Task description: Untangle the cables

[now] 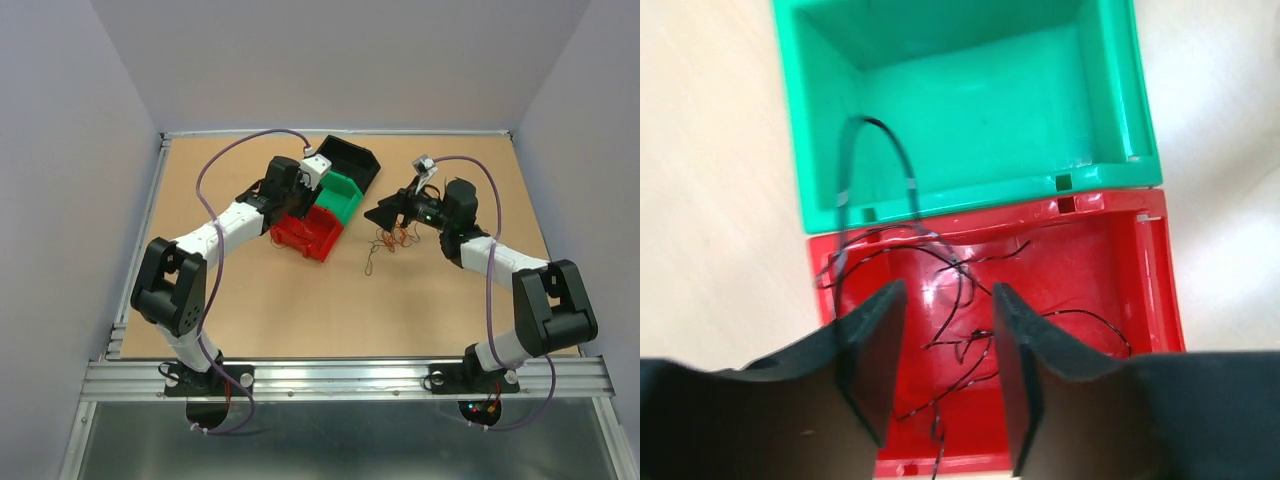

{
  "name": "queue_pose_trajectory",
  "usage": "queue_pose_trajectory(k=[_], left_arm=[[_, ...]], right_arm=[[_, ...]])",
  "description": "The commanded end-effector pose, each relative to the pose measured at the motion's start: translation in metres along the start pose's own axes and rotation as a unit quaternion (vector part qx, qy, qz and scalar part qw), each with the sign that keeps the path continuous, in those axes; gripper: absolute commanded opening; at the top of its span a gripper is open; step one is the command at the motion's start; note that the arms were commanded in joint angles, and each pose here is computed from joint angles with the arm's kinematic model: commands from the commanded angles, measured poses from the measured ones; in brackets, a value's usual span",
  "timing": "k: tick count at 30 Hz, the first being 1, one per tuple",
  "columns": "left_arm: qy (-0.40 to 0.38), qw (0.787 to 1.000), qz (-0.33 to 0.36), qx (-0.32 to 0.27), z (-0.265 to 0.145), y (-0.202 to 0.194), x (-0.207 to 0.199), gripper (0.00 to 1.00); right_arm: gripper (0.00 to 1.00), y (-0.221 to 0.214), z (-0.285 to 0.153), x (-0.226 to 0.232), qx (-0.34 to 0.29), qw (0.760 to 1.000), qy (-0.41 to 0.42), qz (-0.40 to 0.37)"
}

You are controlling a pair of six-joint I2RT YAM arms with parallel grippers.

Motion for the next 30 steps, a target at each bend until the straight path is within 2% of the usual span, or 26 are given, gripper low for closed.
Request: queue_pose_trajectory(k=[1, 5, 12, 16, 18, 20, 23, 24, 30], left_arm=[[0.033, 0.998, 0.011, -0.056, -0.036, 0.03, 0.014, 0.54], [0.038, 0.997, 0.013, -0.073, -0.049, 0.035, 0.015, 0.7], [0.062, 0.995, 0.023, -0.079, -0.069, 0.035, 0.022, 0.71], [0.053, 0.992, 0.038, -0.103, -0.096, 0.033, 0.017, 0.76], [0.048, 0.994, 0.04, -0.093, -0.099, 0.024, 0.013, 0.78], [0.059, 0.994, 0.04, -0.088, -0.105, 0.015, 0.014, 0.86], [0.073, 0.992, 0.039, -0.095, -0.113, 0.01, 0.015, 0.93], [0.088, 0.991, 0.035, -0.091, -0.112, 0.003, 0.017, 0.99], [0.12, 0.986, 0.026, -0.116, -0.119, -0.004, 0.022, 0.99]], right_arm=[[0.84, 0.025, 0.009, 0.01, -0.02, 0.999, 0.015, -0.035], [0.84, 0.023, 0.012, 0.01, -0.017, 0.999, 0.017, -0.034], [0.84, 0.019, 0.028, 0.012, -0.007, 0.999, 0.025, -0.033], [0.88, 0.027, 0.055, 0.005, -0.021, 1.0, 0.002, -0.02], [0.91, 0.027, 0.07, 0.005, -0.027, 1.0, -0.009, -0.008], [0.95, 0.03, 0.089, -0.002, -0.04, 0.999, -0.031, 0.014], [0.99, 0.032, 0.109, -0.013, -0.056, 0.996, -0.061, 0.039], [1.0, 0.03, 0.122, -0.016, -0.054, 0.995, -0.063, 0.047], [1.0, 0.014, 0.172, -0.031, -0.031, 0.991, -0.09, 0.097]])
Point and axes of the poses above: each gripper's point midway between its finger pads, its own z axis out along the fingers, its own x axis along the line the jaws close on, y = z × x, the point moved 3 cm from there along -z, back along the fingers, and after that the axes turned 8 degrees about z, right-handed, at the moved point
